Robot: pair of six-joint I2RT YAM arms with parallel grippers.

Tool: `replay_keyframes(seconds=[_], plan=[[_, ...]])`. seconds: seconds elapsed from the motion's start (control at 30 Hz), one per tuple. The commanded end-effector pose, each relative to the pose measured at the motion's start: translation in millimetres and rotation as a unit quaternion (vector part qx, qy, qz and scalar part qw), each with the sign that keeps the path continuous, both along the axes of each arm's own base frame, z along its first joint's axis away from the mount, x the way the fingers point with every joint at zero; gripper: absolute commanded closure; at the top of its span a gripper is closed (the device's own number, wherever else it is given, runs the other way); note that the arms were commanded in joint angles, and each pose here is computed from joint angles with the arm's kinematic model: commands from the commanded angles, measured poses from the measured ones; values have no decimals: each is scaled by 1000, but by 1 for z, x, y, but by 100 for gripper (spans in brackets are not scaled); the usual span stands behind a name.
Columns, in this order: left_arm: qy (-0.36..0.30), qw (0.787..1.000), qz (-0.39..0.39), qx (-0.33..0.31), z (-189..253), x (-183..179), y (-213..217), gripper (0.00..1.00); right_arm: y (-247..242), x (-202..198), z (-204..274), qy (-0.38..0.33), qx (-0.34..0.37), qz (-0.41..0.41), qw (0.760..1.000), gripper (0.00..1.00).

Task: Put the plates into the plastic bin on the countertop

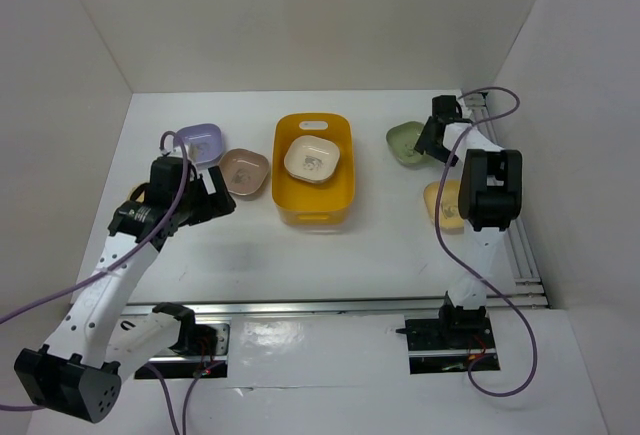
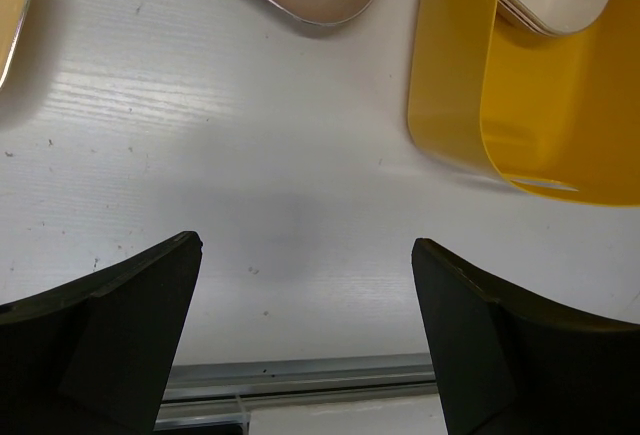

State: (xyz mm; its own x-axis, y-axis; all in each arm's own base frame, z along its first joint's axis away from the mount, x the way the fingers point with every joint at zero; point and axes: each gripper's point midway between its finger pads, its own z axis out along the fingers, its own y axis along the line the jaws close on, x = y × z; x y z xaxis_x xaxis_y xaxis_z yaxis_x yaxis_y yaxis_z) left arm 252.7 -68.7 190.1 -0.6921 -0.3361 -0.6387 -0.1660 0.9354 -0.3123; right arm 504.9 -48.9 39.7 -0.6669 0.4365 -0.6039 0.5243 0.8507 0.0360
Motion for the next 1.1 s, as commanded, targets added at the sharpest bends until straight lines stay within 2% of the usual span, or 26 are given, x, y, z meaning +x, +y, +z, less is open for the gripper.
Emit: replay_keyframes(seconds=[0.0,0.1,0.13,0.17,0.23,0.3,0.47,0.6,0.7,0.73,0.87,1.0,1.07], plan=[[-24,1000,-7,1,8,3,1,0,-14,-1,-14,-9,7,-28,1000,20],[-24,1000,-7,1,8,3,1,0,-19,-9,-21,-7,19,-36,999,41],[-29,1000,-7,0,10,2,1,0,-17,-12,-22,-4,23,-33,999,57],[-29,1000,-7,0,10,2,1,0,-17,-10,-20,-10,23,-33,999,69],[-29,1000,-7,0,10,2,1,0,-17,-12,-19,-12,26,-37,999,86],[-24,1000,-10,-2,6,1,-1,0,-18,-12,-17,-20,37,-48,998,100],[-28,1000,-10,-3,8,0,0,0,-8,-1,17,-73,76,-58,993,100],[-35,999,-15,-1,11,-2,-5,0,-8,6,88,-157,90,-79,980,100],[-40,999,-11,1,13,-2,-3,0,-3,5,131,-194,78,-77,975,100],[-39,999,-8,-2,13,-2,-3,0,7,3,162,-223,73,-69,970,100],[-39,999,-8,-2,13,-2,-3,0,33,-15,223,-274,68,-49,958,100],[-40,999,-5,1,13,-2,-2,0,104,-29,239,-273,88,71,955,100],[-29,1000,-5,4,8,0,-2,0,165,-38,242,-263,84,175,945,100]])
